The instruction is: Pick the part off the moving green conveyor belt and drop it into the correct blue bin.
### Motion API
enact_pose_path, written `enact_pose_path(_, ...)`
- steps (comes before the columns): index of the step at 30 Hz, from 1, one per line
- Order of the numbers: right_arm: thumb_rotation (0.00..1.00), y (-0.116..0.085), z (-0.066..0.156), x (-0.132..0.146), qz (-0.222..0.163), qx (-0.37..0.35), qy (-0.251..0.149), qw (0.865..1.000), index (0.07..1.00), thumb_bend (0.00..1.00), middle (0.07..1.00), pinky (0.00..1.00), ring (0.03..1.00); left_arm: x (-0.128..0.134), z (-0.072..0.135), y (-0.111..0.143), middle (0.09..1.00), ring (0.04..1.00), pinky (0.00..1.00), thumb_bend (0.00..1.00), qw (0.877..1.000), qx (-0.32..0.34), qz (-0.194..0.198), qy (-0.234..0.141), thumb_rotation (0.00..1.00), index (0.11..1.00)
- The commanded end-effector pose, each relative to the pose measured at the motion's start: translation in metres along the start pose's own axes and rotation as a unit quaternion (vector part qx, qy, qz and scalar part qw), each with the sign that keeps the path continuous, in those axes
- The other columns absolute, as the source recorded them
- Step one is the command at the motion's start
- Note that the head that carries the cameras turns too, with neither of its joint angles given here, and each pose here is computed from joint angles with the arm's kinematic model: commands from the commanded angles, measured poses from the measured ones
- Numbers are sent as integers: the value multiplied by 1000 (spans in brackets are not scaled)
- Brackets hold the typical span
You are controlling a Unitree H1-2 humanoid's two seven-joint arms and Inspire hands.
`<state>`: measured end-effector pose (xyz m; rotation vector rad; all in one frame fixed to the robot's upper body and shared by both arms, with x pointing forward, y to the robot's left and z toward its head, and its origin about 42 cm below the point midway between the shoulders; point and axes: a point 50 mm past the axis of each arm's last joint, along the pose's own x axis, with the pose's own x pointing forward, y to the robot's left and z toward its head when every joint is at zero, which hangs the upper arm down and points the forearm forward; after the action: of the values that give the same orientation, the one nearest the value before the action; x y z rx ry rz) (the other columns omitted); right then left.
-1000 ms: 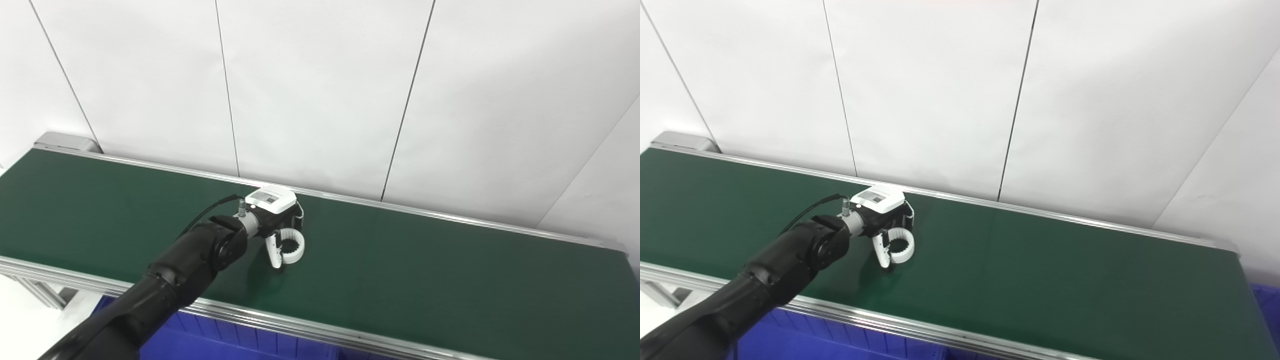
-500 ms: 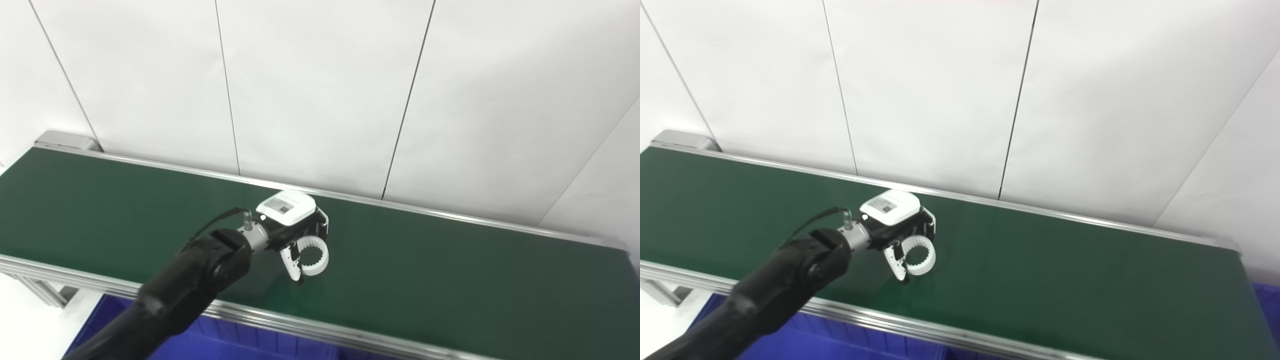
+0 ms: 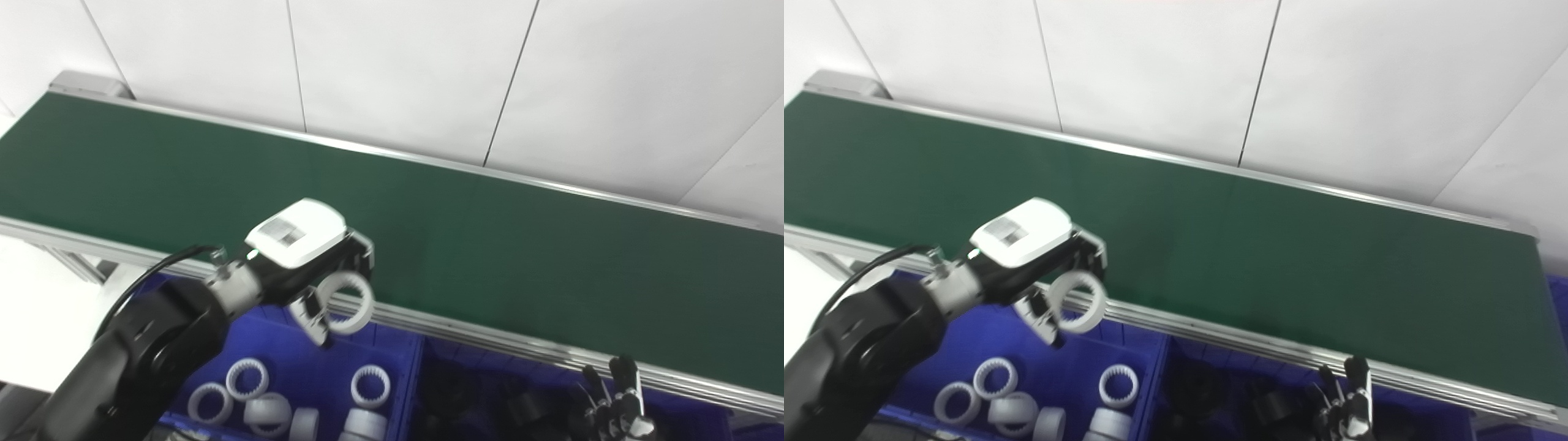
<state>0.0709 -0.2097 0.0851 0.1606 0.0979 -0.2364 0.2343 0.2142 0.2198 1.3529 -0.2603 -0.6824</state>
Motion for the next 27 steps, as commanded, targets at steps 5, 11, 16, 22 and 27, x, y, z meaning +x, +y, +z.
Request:
enact_pose_path(5, 950, 2, 15, 3, 10, 3, -14, 1000, 976, 773, 968, 794, 886, -19, -2, -21, 491, 494, 593, 524, 999, 20, -30, 33, 0, 483)
enact_pose_path(11, 933, 9, 19, 4, 20, 3, -10, 1000, 960, 773, 953, 775, 874, -22, -13, -45, 481, 477, 569, 525, 996, 40, -58, 48, 0, 491)
enact_pose_path(16, 937, 14, 18, 2, 18, 7, -10, 1000, 967, 773, 955, 759, 873, -18, -22, -59, 494, 484, 563, 525, 991, 52, -114, 56, 0, 479)
enact_pose_path(22, 926, 15, 19, 0, 13, 9, -10, 1000, 958, 795, 952, 749, 865, -18, -20, -62, 918, 864, 801, 858, 980, 64, -179, 66, 514, 850)
enact_pose_path(27, 930, 14, 22, -2, 15, 11, -11, 1000, 971, 787, 965, 754, 883, -21, -15, -60, 999, 972, 936, 851, 981, 71, -168, 67, 648, 929)
